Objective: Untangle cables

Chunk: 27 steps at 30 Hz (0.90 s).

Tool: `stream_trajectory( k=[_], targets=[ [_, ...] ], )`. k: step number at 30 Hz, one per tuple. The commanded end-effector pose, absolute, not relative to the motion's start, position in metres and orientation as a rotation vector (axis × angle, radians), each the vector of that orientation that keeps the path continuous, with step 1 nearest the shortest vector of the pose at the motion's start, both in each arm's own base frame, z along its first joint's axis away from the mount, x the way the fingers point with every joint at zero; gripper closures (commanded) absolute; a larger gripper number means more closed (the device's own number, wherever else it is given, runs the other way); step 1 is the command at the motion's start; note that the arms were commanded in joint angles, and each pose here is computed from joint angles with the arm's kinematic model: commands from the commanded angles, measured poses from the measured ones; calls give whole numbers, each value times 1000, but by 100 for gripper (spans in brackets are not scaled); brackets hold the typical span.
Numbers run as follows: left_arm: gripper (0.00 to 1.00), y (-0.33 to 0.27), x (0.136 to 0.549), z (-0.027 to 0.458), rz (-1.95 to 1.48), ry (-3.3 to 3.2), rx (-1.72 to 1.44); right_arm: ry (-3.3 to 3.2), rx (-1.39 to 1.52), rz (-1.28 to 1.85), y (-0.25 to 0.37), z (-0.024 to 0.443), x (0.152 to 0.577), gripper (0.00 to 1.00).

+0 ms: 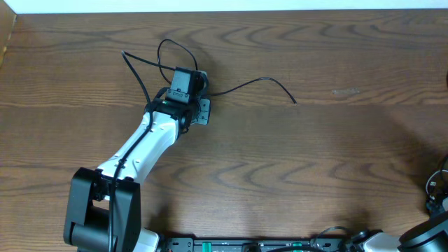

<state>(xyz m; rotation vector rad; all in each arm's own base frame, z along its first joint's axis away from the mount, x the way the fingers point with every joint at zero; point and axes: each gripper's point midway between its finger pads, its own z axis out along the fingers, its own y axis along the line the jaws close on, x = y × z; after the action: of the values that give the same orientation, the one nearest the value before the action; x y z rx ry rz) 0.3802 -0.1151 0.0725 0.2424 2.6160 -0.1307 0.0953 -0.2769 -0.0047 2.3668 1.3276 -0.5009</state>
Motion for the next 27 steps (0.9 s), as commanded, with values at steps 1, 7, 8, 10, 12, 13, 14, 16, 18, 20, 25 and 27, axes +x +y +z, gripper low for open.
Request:
stream_trajectory(
  k=[1, 7, 8, 10, 12, 13, 14, 16, 18, 20, 25, 27],
  targets=[
    [93, -115, 382, 76, -111, 2603, 264, 1415, 2440, -366, -258, -36, 104, 99],
    [93, -115, 382, 76, -111, 2603, 264, 1497, 2428, -327, -258, -63, 111, 99],
    [93, -115, 382, 76, -111, 2603, 264, 1513, 2420, -313, -258, -67, 113, 99],
    [92, -115, 382, 76, -111, 2603, 264, 1559, 2388, -266, -259, -78, 121, 99],
    [93, -115, 382, 76, -111, 2603, 264, 1604, 2356, -229, -259, -89, 129, 99],
    [93, -114, 382, 76, -111, 2604, 264, 1617, 2349, -223, -258, -92, 131, 99],
    [92, -115, 382, 76, -111, 2603, 264, 1641, 2328, -219, -259, -95, 134, 99],
    [93, -115, 382, 76, -111, 2604, 264, 1748, 2214, -177, -263, -98, 153, 99],
    [93, -115, 382, 76, -111, 2604, 264, 1825, 2111, -140, -267, -96, 170, 99],
    [92, -115, 382, 76, -111, 2604, 264, 1900, 1981, -92, -274, -90, 194, 99],
    [93, -115, 382, 76, -111, 2604, 264, 2023, 1692, 31, -283, -69, 249, 99],
    [92, -115, 382, 76, -111, 2604, 264, 2023, 1632, 61, -286, -59, 267, 99]
  ],
)
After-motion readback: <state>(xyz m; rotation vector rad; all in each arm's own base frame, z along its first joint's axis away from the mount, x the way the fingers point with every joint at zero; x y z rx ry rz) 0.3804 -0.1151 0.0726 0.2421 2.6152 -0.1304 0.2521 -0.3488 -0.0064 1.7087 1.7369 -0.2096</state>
